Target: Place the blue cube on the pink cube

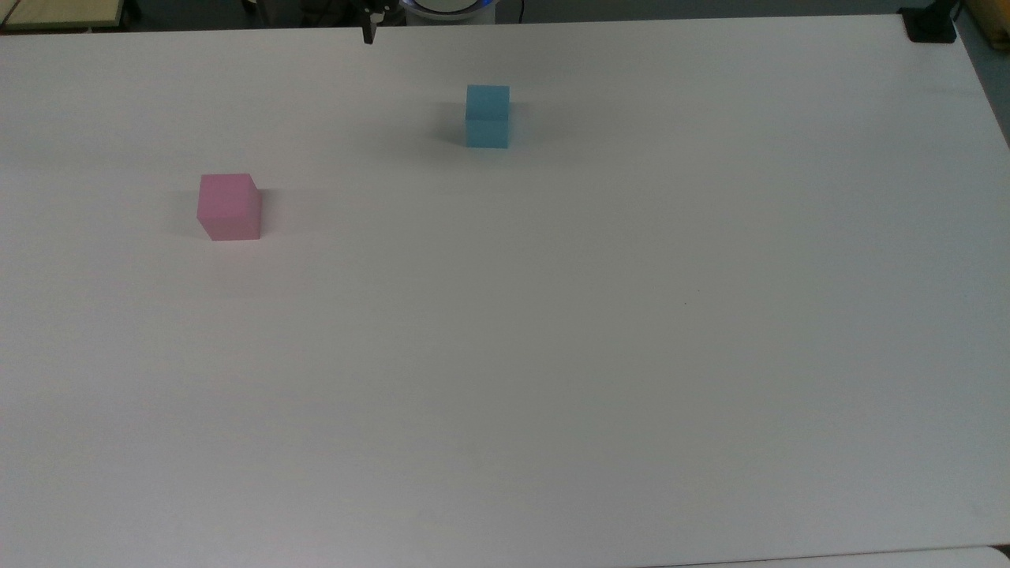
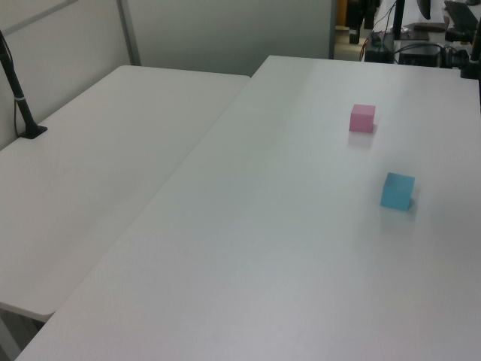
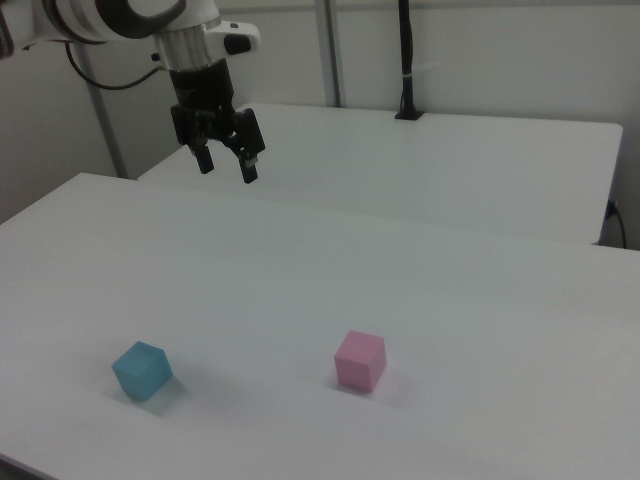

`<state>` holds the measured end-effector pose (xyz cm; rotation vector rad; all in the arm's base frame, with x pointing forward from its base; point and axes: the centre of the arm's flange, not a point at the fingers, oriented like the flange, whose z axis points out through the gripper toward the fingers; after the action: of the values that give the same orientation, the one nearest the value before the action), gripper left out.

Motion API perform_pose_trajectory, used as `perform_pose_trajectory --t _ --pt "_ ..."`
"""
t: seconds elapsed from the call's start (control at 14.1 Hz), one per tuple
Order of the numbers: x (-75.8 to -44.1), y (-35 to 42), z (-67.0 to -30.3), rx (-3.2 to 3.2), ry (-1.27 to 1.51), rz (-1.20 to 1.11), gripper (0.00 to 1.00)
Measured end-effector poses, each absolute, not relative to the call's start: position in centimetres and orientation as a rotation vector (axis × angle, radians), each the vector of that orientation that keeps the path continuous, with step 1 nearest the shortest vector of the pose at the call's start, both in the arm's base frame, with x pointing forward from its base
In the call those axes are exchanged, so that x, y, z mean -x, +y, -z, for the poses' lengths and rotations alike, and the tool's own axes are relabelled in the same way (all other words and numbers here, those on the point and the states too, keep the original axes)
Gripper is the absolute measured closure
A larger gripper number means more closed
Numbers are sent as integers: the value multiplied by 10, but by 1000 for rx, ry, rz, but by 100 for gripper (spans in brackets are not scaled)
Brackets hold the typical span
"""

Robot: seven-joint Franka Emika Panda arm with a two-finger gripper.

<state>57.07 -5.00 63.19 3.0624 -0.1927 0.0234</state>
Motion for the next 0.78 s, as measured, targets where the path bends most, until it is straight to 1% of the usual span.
perform_pose_trajectory --t 0.78 --pt "-571 -49 -632 -3065 -156 -22 0"
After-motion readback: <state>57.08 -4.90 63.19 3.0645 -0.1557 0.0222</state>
